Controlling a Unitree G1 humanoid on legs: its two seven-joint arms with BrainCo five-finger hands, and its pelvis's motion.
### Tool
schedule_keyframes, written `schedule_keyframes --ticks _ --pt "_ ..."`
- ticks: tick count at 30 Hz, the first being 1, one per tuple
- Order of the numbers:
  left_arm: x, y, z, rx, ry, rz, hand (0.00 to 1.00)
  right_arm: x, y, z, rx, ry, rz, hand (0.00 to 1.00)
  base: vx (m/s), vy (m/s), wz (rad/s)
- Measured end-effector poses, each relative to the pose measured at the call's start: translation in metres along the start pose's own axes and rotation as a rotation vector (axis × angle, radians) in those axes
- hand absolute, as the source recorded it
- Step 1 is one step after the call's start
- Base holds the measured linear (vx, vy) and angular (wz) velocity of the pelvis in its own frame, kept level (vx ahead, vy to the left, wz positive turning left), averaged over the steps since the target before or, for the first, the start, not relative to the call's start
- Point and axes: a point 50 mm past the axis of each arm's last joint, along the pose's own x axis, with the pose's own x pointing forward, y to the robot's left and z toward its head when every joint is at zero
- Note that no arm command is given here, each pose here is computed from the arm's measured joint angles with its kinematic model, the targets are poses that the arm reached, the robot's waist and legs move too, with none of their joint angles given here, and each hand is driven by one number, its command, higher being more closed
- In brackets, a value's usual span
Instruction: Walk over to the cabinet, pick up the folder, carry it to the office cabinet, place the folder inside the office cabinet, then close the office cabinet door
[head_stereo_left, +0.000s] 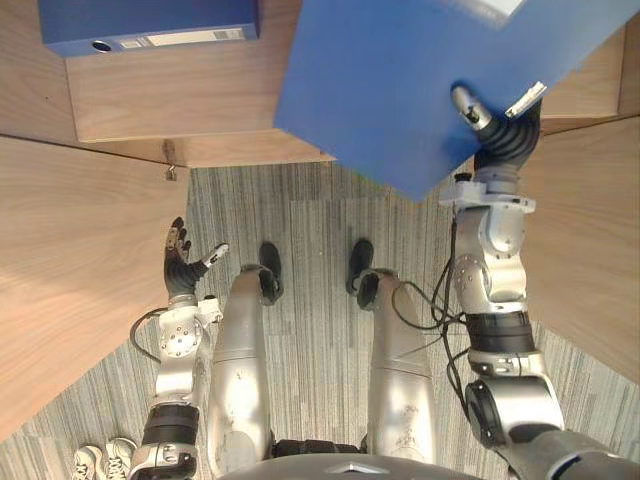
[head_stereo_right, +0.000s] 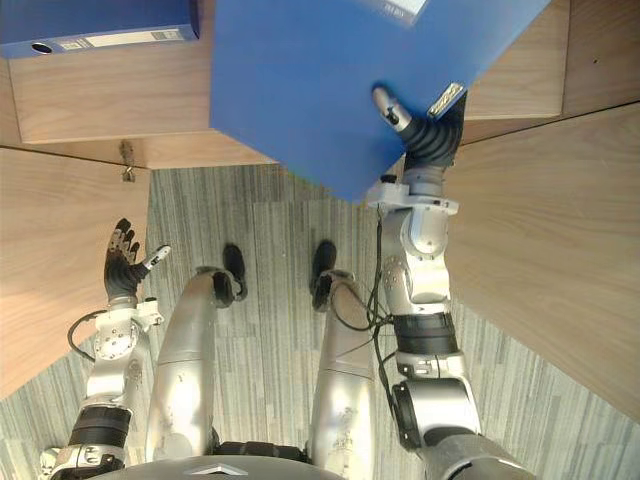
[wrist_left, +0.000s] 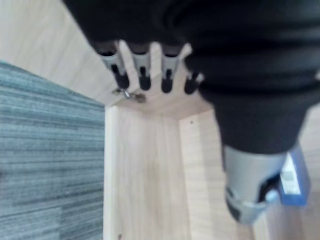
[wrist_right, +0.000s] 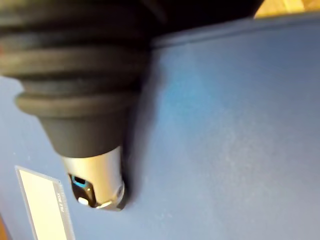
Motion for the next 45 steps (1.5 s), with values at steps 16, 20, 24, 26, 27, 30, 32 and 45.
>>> schedule_keyframes --ticks 16,20,24,26,27,30,32,45 --pt "-0.001 -0.003 -0.001 -0.028 0.011 0.037 0.0 0.059 -0.003 0.0 0.434 0.037 -0.253 1.0 -0.04 -0.052 0.1" --pt "-0.001 -0.003 -0.001 -0.041 0.014 0.055 0.0 0.065 -0.004 -0.001 0.518 0.045 -0.288 1.0 -0.04 -0.046 0.11" --pt "-0.001 -0.006 -0.002 -0.051 0.017 0.054 0.0 0.072 -0.003 0.004 0.593 0.033 -0.322 1.0 -0.03 -0.028 0.04" --pt "-0.001 -0.009 -0.001 -0.059 0.018 0.053 0.0 0.076 -0.003 0.003 0.619 0.041 -0.345 1.0 -0.03 -0.02 0.05" --pt "-0.002 -0.01 -0.002 -0.062 0.019 0.054 0.0 0.077 -0.002 0.003 0.626 0.046 -0.351 1.0 -0.03 -0.025 0.07" --pt "-0.003 -0.013 -0.002 -0.079 0.026 0.063 0.0 0.084 0.002 0.005 0.667 0.052 -0.357 1.0 -0.03 -0.026 0.05" --pt "-0.003 -0.013 -0.003 -0.087 0.029 0.071 0.0 0.089 0.007 0.012 0.693 0.04 -0.343 1.0 -0.03 -0.021 0.01" --pt "-0.001 -0.021 -0.002 -0.098 0.044 0.086 0.0 0.106 0.021 0.018 0.829 0.075 -0.428 0.0 -0.02 0.0 0.02"
